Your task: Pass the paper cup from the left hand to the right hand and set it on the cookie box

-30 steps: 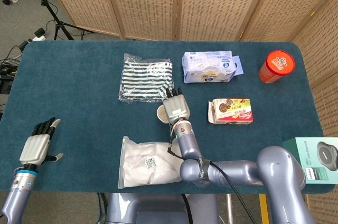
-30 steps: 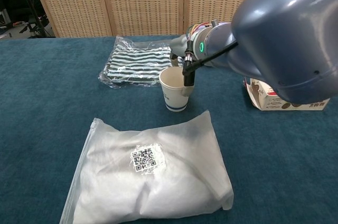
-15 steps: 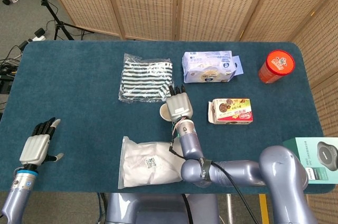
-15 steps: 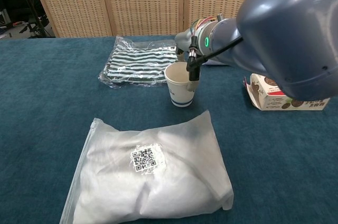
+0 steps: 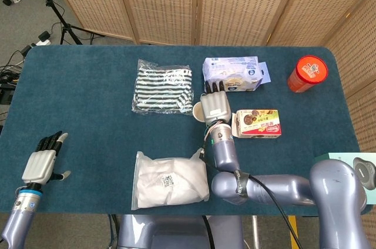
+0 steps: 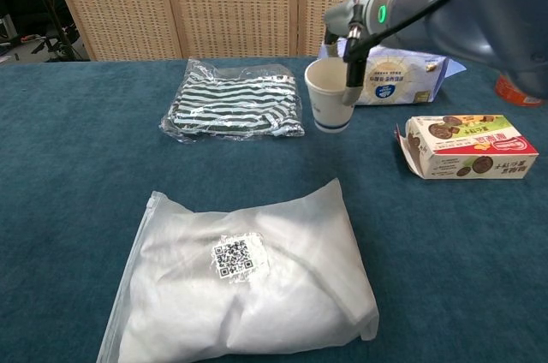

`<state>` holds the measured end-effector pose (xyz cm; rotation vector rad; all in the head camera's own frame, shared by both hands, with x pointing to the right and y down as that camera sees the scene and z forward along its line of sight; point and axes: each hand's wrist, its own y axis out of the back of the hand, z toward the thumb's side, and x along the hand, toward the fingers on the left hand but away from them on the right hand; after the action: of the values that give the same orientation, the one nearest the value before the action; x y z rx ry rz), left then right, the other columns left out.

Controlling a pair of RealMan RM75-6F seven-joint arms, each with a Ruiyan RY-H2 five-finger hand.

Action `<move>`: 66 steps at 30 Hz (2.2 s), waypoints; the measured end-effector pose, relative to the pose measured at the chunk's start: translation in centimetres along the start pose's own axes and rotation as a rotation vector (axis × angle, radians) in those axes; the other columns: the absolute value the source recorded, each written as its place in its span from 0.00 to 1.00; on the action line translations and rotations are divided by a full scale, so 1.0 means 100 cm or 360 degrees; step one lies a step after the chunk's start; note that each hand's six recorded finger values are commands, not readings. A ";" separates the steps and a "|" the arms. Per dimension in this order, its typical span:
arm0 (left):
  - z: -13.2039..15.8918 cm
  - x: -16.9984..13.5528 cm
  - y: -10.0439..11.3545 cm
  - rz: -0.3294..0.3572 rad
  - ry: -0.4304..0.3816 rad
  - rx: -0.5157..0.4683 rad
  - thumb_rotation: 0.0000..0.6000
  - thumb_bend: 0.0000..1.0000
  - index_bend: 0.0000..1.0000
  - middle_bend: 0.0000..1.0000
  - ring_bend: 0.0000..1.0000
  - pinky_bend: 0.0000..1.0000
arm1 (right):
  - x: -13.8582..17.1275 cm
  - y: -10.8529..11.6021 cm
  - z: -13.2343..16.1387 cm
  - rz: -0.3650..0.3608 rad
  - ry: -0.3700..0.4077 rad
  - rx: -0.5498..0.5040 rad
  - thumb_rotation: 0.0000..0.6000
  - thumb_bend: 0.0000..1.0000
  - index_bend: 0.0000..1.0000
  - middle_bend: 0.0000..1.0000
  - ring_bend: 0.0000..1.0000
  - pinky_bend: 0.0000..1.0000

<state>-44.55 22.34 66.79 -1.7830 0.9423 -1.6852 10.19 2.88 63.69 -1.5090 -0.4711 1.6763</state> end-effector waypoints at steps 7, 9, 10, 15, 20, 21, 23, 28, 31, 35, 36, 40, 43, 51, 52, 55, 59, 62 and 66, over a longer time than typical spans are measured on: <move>0.003 -0.001 -0.001 -0.0006 -0.0010 0.0015 1.00 0.16 0.00 0.00 0.00 0.00 | 0.000 0.002 -0.042 0.0014 -0.0114 -0.0036 1.00 0.26 0.37 0.00 0.00 0.00; 0.004 -0.002 -0.001 -0.0003 -0.0013 0.0018 1.00 0.16 0.00 0.00 0.00 0.00 | 0.000 -0.001 -0.053 0.0045 -0.0135 -0.0065 1.00 0.26 0.37 0.00 0.00 0.00; 0.004 -0.002 -0.002 -0.0003 -0.0015 0.0019 1.00 0.16 0.00 0.00 0.00 0.00 | 0.001 -0.003 -0.058 0.0059 -0.0144 -0.0072 1.00 0.26 0.37 0.00 0.00 0.00; 0.006 -0.003 -0.002 -0.0003 -0.0021 0.0022 1.00 0.16 0.00 0.00 0.00 0.00 | 0.002 -0.012 -0.081 0.0131 -0.0185 -0.0110 1.00 0.26 0.37 0.00 0.00 0.00; 0.008 -0.005 -0.002 -0.0003 -0.0034 0.0027 1.00 0.16 0.00 0.00 0.00 0.00 | 0.003 -0.018 -0.103 0.0158 -0.0216 -0.0173 1.00 0.26 0.38 0.00 0.00 0.00; 0.009 -0.005 -0.003 -0.0004 -0.0034 0.0028 1.00 0.16 0.00 0.00 0.00 0.00 | 0.003 -0.019 -0.106 0.0158 -0.0221 -0.0177 1.00 0.26 0.38 0.00 0.00 0.00; 0.009 -0.005 -0.003 -0.0006 -0.0038 0.0033 1.00 0.16 0.00 0.00 0.00 0.00 | 0.003 -0.019 -0.112 0.0153 -0.0231 -0.0175 1.00 0.26 0.38 0.00 0.00 0.00; 0.009 -0.005 -0.003 -0.0006 -0.0035 0.0036 1.00 0.16 0.00 0.00 0.00 0.00 | 0.003 -0.023 -0.122 0.0175 -0.0249 -0.0176 1.00 0.26 0.38 0.00 0.00 0.00; 0.008 -0.005 -0.003 -0.0004 -0.0026 0.0040 1.00 0.16 0.00 0.00 0.00 0.00 | 0.002 -0.027 -0.129 0.0195 -0.0271 -0.0169 1.00 0.26 0.38 0.00 0.00 0.00; 0.008 -0.005 -0.004 -0.0005 -0.0025 0.0041 1.00 0.16 0.00 0.00 0.00 0.00 | 0.001 -0.031 -0.136 0.0210 -0.0286 -0.0190 1.00 0.26 0.38 0.00 0.00 0.00; 0.008 -0.005 -0.004 -0.0006 -0.0026 0.0042 1.00 0.16 0.00 0.00 0.00 0.00 | 0.001 -0.032 -0.137 0.0212 -0.0290 -0.0191 1.00 0.26 0.38 0.00 0.00 0.00; 0.009 -0.005 -0.006 -0.0014 -0.0034 0.0049 1.00 0.16 0.00 0.00 0.00 0.00 | 0.000 -0.036 -0.143 0.0215 -0.0300 -0.0192 1.00 0.26 0.38 0.00 0.00 0.00; 0.010 -0.005 -0.006 -0.0014 -0.0037 0.0053 1.00 0.16 0.00 0.00 0.00 0.00 | 0.000 -0.039 -0.148 0.0229 -0.0312 -0.0205 1.00 0.26 0.38 0.00 0.00 0.00; 0.011 -0.005 -0.007 -0.0018 -0.0036 0.0056 1.00 0.16 0.00 0.00 0.00 0.00 | 0.002 -0.050 -0.163 0.0265 -0.0347 -0.0232 1.00 0.26 0.38 0.00 0.00 0.00; 0.011 -0.006 -0.007 -0.0015 -0.0037 0.0056 1.00 0.16 0.00 0.00 0.00 0.00 | 0.002 -0.051 -0.165 0.0270 -0.0352 -0.0226 1.00 0.26 0.38 0.00 0.00 0.00; 0.011 -0.006 -0.006 -0.0013 -0.0036 0.0056 1.00 0.16 0.00 0.00 0.00 0.00 | 0.002 -0.055 -0.169 0.0284 -0.0367 -0.0245 1.00 0.26 0.38 0.00 0.00 0.00; 0.010 -0.006 -0.006 -0.0010 -0.0032 0.0050 1.00 0.16 0.00 0.00 0.00 0.00 | 0.004 -0.059 -0.176 0.0314 -0.0395 -0.0266 1.00 0.26 0.38 0.00 0.00 0.00; 0.010 -0.006 -0.004 -0.0003 -0.0034 0.0048 1.00 0.16 0.00 0.00 0.00 0.00 | 0.004 -0.061 -0.178 0.0321 -0.0401 -0.0277 1.00 0.26 0.38 0.00 0.00 0.00; 0.010 -0.007 -0.003 0.0001 -0.0036 0.0044 1.00 0.16 0.00 0.00 0.00 0.00 | 0.005 -0.063 -0.180 0.0328 -0.0399 -0.0295 1.00 0.21 0.37 0.00 0.00 0.00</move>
<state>-43.48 22.99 66.50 -1.7804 0.9056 -1.6662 29.25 2.80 64.18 -1.5271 -0.6361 2.0444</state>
